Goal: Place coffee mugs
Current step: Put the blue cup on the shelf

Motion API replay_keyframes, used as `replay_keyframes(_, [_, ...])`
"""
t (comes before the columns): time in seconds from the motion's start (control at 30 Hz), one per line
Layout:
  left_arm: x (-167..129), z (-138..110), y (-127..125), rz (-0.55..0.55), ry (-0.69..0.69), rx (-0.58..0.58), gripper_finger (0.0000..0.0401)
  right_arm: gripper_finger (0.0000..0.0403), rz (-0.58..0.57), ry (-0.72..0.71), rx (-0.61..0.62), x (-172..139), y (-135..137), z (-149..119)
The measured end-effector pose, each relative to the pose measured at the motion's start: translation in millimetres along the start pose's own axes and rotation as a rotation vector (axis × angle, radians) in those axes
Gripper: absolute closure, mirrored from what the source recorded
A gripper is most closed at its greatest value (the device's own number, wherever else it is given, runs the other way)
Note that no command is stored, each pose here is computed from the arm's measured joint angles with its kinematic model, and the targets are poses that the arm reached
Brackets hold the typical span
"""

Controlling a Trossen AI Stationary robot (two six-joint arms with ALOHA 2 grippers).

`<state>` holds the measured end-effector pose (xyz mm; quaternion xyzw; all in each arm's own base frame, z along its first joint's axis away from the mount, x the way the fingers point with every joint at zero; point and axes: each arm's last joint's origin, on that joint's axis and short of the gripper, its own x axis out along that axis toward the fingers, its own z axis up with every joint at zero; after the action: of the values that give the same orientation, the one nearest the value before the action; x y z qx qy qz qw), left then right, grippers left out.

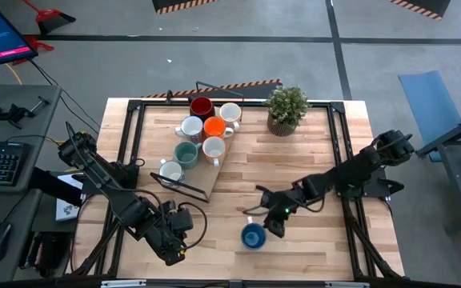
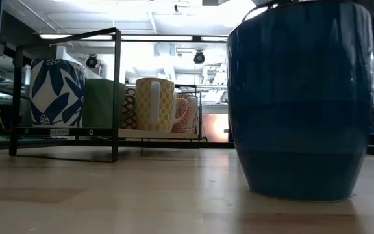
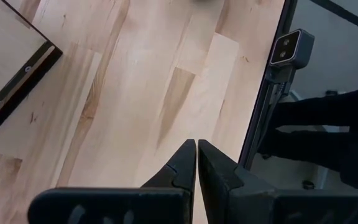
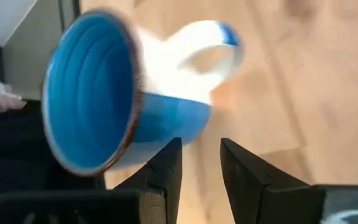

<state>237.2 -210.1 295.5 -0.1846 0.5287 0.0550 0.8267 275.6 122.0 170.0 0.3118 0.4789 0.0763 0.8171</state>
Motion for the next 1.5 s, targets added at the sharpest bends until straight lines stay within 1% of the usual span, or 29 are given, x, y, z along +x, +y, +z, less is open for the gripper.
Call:
replay_keyframes(0.03, [0.0,0.0,0.0,0.000,0.000,0.000,0.0394,0.0308,0.004,0.012,0.011,-0.7,-2.3,1.6])
replay_keyframes(0.1, [0.0,0.0,0.0,0.000,0.000,-0.001,0.0394,0.0308,0.052,0.072,0.023,-1.7,-3.0,1.6])
replay_keyframes(0.2, [0.0,0.0,0.0,0.000,0.000,-0.001,0.0394,0.0308,0.136,0.170,0.029,-0.9,4.7,-6.6])
replay_keyframes(0.27, [0.0,0.0,0.0,0.000,0.000,0.000,0.0394,0.0308,0.161,0.202,0.034,0.2,11.5,-13.3])
replay_keyframes(0.4, [0.0,0.1,0.2,0.004,-0.005,0.003,0.0394,0.0308,0.197,0.180,0.036,2.1,24.6,-20.9])
replay_keyframes(0.57, [0.0,0.6,0.4,0.014,-0.022,0.014,0.0394,0.0308,0.226,0.107,0.031,2.5,32.0,-19.0])
replay_keyframes(0.83, [0.0,0.6,0.4,0.014,-0.023,0.011,0.0394,0.0308,0.203,0.064,0.000,2.4,28.5,-14.4])
replay_keyframes(1.07, [0.0,0.7,0.4,0.014,-0.023,0.003,0.0394,0.0308,0.155,-0.016,-0.008,0.0,15.2,2.1])
replay_keyframes(1.23, [0.0,0.7,0.4,0.014,-0.023,0.002,0.0394,0.0308,0.085,-0.112,0.021,-3.6,0.4,18.6])
replay_keyframes(1.4, [0.0,0.7,0.5,0.015,-0.026,0.001,0.0394,0.0308,-0.022,-0.265,0.097,-9.9,-18.3,38.9])
replay_keyframes(1.5, [0.0,0.7,0.5,0.015,-0.026,-0.006,0.0394,0.0308,0.011,-0.331,0.096,-14.7,-22.6,51.3])
